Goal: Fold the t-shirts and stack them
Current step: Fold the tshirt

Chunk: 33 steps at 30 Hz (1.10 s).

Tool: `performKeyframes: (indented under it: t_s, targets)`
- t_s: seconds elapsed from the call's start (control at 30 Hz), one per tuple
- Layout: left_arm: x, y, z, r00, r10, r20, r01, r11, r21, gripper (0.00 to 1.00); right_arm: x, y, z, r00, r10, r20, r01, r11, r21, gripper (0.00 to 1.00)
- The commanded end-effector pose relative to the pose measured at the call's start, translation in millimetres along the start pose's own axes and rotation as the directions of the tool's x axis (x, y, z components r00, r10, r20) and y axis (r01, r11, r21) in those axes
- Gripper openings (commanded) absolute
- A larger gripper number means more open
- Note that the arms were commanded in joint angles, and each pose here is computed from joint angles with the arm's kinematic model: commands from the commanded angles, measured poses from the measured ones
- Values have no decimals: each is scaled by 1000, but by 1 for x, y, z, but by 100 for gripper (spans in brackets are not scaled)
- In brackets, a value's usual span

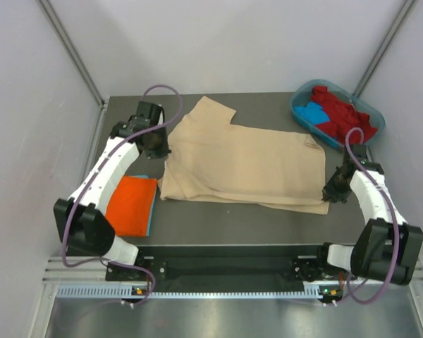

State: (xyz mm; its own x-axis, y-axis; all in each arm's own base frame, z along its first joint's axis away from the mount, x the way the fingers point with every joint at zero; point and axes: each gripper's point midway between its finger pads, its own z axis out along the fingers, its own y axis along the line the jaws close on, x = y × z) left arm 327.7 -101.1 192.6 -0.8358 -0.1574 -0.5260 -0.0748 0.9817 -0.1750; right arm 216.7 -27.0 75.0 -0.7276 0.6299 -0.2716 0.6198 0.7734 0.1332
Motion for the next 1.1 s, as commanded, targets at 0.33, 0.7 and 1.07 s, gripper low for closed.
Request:
performKeyframes:
  t_s: [0.33, 0.7, 1.07]
  targets:
    - [-82, -28, 87, 997, 58, 46, -57, 998, -16, 0, -60, 13, 33, 997, 2, 78, -6, 998, 57, 0]
    - [-115, -37, 115, 989, 113, 95, -111, 994, -24, 0, -67, 15, 39, 997, 5, 82, -9, 999, 53, 0]
    - [-125, -41, 133, 988, 127, 90, -125, 992, -26, 0, -75, 19, 35, 995, 16, 99, -21, 999, 47, 0]
